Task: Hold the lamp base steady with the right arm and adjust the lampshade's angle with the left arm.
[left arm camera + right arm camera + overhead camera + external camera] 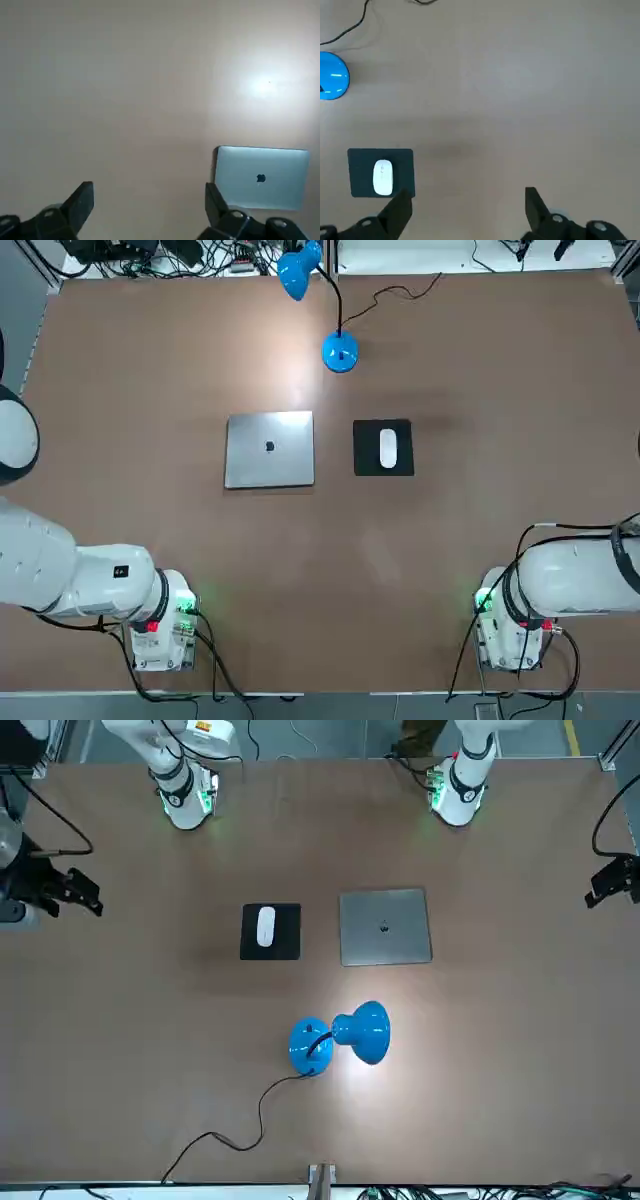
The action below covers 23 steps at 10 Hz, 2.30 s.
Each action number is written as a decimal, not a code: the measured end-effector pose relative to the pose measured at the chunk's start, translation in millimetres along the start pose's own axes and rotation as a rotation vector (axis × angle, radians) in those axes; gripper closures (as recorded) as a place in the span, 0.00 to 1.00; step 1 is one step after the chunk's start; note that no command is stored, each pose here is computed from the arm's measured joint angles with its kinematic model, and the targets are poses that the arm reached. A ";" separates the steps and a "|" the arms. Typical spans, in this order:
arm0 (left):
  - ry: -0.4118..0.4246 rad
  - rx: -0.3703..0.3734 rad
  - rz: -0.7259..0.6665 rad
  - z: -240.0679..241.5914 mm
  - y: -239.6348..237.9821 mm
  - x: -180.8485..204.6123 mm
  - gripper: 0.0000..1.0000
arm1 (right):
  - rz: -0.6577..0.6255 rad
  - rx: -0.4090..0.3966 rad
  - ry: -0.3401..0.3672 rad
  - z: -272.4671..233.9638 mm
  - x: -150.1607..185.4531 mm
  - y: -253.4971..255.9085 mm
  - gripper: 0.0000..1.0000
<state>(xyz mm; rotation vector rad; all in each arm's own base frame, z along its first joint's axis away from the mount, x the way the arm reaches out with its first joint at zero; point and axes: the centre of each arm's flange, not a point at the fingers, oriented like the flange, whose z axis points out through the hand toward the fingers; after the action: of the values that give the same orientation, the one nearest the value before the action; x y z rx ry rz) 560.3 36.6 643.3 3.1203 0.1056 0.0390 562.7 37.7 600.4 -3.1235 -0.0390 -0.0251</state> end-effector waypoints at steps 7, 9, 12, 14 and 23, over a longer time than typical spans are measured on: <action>0.075 0.007 0.301 -5.8 10.5 24.0 0.02 | -0.271 0.209 0.210 184.5 29.6 -212.6 0.00; 0.102 -0.022 0.458 -5.9 10.9 27.6 0.02 | -0.292 0.303 0.346 249.5 42.4 -255.0 0.00; 0.132 -0.064 0.590 -0.4 18.5 34.6 0.01 | -0.406 0.357 0.487 349.6 50.0 -307.0 0.00; 0.196 -0.110 0.711 1.4 31.2 42.8 0.01 | -0.435 0.390 0.552 366.6 66.3 -333.0 0.00; 0.219 -0.213 0.935 63.1 248.2 55.8 0.00 | -0.450 0.384 0.642 423.2 98.7 -359.2 0.28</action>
<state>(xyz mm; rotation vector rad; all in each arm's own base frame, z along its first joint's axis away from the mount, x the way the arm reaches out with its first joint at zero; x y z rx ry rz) 634.3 -208.4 586.5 2.6400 -1.2369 0.3658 659.0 406.8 185.2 -2.5192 -0.6386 -0.8905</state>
